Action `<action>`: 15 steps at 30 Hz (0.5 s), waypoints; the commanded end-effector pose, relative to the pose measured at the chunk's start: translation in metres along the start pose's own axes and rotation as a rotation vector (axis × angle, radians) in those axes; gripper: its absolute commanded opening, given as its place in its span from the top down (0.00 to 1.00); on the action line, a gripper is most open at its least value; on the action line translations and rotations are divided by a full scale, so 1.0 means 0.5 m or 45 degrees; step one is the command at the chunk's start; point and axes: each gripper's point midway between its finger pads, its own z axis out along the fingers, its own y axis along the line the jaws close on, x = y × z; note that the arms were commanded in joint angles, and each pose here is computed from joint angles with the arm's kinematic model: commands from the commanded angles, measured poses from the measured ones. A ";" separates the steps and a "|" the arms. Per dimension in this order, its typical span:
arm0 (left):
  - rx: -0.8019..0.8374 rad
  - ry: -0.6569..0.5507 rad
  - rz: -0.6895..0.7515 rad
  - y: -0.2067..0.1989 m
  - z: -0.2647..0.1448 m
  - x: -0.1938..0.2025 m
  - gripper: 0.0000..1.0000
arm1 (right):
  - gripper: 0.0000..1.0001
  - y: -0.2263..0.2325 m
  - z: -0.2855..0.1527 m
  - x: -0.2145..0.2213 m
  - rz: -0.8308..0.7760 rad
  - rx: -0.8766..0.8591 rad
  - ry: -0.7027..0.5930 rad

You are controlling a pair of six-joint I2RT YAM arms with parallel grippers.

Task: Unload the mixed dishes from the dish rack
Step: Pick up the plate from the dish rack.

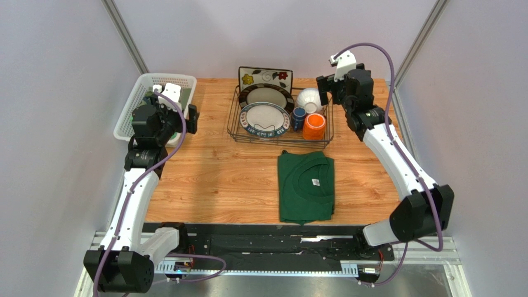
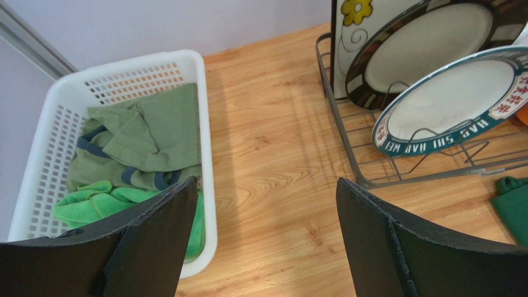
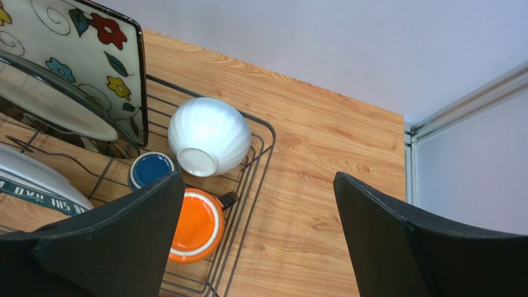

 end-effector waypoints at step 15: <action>0.192 0.044 0.184 -0.017 0.093 0.041 0.12 | 0.05 0.088 0.211 -0.063 -0.205 -0.269 -0.141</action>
